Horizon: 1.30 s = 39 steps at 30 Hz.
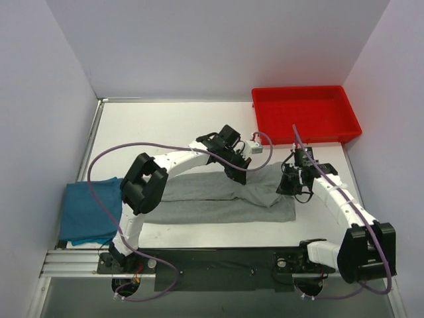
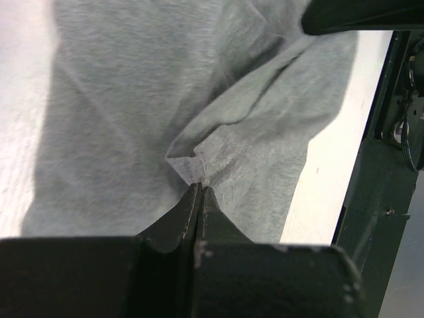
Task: Fold and stack the t-shirts
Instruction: Fold the other side of the tshirt into a rectangle
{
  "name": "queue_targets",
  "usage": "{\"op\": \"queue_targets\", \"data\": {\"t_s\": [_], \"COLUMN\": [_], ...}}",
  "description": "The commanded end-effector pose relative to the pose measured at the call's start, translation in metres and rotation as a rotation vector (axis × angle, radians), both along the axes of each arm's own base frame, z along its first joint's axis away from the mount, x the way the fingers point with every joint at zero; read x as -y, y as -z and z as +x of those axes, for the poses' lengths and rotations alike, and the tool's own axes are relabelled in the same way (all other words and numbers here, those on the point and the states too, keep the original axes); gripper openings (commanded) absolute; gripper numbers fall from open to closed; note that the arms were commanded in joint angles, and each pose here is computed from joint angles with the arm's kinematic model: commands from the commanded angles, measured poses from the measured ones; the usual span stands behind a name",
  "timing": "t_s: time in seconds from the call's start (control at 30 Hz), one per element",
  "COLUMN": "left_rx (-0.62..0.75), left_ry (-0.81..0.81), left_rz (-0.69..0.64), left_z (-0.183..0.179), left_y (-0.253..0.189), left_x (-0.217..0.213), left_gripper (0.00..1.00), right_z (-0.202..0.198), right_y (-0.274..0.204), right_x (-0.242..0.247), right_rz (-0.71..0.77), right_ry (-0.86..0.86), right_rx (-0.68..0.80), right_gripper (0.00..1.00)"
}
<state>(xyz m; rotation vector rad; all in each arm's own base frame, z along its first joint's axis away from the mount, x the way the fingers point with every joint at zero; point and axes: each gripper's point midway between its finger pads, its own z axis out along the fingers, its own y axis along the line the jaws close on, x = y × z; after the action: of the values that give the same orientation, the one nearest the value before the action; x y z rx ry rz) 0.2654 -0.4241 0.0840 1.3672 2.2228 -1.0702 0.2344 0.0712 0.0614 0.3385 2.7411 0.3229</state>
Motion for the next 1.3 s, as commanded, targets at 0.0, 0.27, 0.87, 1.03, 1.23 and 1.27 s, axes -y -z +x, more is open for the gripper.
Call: {"op": "queue_targets", "data": {"t_s": [0.0,0.27,0.87,1.03,1.23,1.27], "left_rx": [0.054,0.050,0.009,0.003,0.000,-0.005], "left_ry": [-0.067,-0.115,-0.150,-0.157,-0.145,-0.143], "left_rz": [-0.082,-0.063,-0.031,-0.036,-0.043,-0.044], "left_z": [0.027,0.038,0.027,0.028,0.027,0.026], "left_y": [-0.040,-0.014,0.010,0.010,0.013,0.014], "left_x": [-0.013,-0.023,-0.033,-0.033,-0.029,-0.028], "left_gripper": [0.00,0.00,0.00,0.00,0.00,0.00], "right_z": [-0.009,0.046,0.103,0.055,0.001,0.005], "right_y": [-0.003,0.001,-0.021,-0.027,0.024,0.025], "right_x": [0.009,0.004,-0.011,0.010,-0.001,-0.003], "right_rz": [-0.027,-0.001,0.020,-0.009,0.078,0.092], "right_ry": [0.029,0.021,-0.090,-0.038,0.068,0.073], "right_rx": [0.011,0.068,0.134,0.099,-0.056,-0.032], "right_gripper": [0.00,0.00,0.42,0.36,0.29,0.30]}}
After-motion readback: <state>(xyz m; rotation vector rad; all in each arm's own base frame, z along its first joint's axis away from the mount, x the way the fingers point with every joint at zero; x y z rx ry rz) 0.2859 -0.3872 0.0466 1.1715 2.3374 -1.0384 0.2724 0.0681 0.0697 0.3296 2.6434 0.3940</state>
